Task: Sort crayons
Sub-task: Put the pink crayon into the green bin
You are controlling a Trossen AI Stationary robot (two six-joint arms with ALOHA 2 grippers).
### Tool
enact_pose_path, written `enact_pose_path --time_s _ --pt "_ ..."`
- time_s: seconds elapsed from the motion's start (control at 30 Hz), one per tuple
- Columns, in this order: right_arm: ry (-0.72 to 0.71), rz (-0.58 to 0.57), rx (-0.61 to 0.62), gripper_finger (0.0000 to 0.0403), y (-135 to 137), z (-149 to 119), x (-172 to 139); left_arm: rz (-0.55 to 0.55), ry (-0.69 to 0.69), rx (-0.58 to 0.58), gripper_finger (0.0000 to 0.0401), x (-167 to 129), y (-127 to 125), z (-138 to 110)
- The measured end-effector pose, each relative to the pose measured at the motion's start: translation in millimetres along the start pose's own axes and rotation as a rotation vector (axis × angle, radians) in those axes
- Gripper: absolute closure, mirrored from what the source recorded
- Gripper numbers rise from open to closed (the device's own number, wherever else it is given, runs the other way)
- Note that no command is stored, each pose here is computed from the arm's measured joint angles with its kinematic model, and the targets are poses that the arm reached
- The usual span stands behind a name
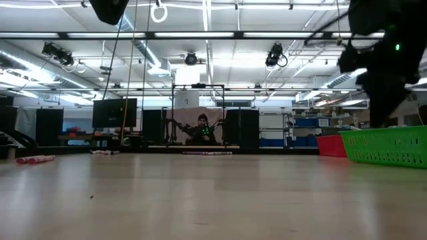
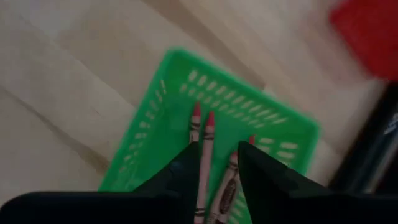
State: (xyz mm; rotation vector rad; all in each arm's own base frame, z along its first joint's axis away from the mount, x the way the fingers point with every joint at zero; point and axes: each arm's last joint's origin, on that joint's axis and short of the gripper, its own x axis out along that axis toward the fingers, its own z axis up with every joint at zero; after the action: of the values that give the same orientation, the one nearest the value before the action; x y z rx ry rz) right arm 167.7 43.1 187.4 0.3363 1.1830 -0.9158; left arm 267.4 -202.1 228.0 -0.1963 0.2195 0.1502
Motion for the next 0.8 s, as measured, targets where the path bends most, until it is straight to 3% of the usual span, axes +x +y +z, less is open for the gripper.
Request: enact_pose_path --time_s 0.13,0.3,0.47,0.67,0.8 --pt "-0.198 0.104 -0.046 0.0283 4.8 2.9 -38.0 0.073 0.063 -0.036 0.0198 2.4 8.6 -8.3" --pt "-0.549 0.329 -0.045 0.0284 26.3 -9.5 -68.7 0.270 0.198 -0.166 0.0198 5.4 34.5 -26.1" --pt "-0.804 0.456 -0.091 0.0284 60.2 -26.3 -75.0 0.592 0.350 -0.335 0.0198 -2.1 75.5 -42.9" --pt "-0.930 0.491 -0.235 0.0283 97.7 -29.0 -69.9 1.125 0.546 -0.604 0.0198 -22.8 131.0 -45.5" --pt "-0.930 0.527 -0.345 0.0284 116.6 -31.6 -60.5 1.266 0.589 -0.720 0.0198 -23.2 150.3 -55.9"
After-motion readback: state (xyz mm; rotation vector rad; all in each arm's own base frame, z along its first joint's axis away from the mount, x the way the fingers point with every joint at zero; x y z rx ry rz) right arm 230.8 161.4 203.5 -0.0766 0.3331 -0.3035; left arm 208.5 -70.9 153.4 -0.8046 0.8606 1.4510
